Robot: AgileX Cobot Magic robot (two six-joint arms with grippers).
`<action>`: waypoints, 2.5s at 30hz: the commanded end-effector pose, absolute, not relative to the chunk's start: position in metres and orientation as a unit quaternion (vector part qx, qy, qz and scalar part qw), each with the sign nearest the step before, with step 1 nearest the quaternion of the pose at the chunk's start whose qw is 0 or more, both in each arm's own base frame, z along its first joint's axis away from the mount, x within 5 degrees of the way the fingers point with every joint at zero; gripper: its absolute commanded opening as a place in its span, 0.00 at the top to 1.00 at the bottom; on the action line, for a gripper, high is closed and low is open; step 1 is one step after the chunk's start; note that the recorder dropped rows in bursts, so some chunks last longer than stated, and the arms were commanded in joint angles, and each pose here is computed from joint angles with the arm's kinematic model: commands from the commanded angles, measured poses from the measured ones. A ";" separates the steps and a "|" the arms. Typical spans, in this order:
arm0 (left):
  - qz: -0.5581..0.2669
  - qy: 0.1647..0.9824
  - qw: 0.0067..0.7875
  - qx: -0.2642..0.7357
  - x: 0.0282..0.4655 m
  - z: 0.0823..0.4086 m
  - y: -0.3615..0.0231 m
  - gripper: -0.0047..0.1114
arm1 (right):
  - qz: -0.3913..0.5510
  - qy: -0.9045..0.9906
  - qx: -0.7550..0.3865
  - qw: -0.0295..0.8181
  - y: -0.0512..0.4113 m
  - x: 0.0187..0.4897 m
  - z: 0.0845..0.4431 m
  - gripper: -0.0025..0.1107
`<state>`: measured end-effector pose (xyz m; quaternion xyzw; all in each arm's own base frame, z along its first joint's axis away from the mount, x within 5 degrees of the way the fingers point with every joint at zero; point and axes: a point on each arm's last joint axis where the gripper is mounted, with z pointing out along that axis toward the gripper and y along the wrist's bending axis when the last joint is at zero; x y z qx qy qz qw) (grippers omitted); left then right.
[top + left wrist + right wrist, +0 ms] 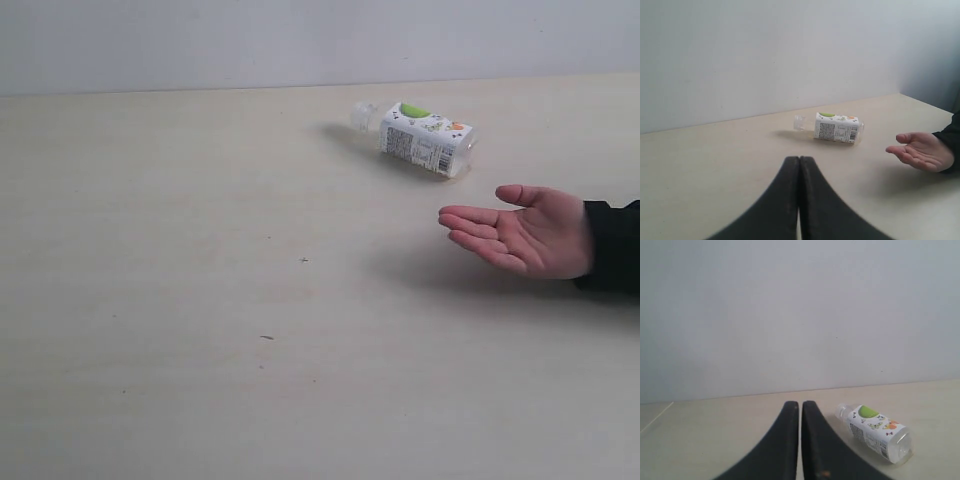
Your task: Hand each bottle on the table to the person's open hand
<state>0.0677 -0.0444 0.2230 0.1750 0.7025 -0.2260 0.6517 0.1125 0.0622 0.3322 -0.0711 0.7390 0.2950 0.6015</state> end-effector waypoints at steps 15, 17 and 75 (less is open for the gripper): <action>-0.225 0.700 0.654 0.175 0.067 0.222 -0.044 0.96 | 0.275 0.731 -0.105 0.616 0.074 0.140 0.375 0.96; -0.225 0.700 0.654 0.175 0.067 0.222 -0.044 0.96 | 0.257 0.734 -0.143 0.613 0.083 0.155 0.393 0.98; -0.225 0.700 0.654 0.175 0.067 0.222 -0.044 0.96 | -0.051 0.823 -0.525 0.210 0.197 0.485 0.160 0.25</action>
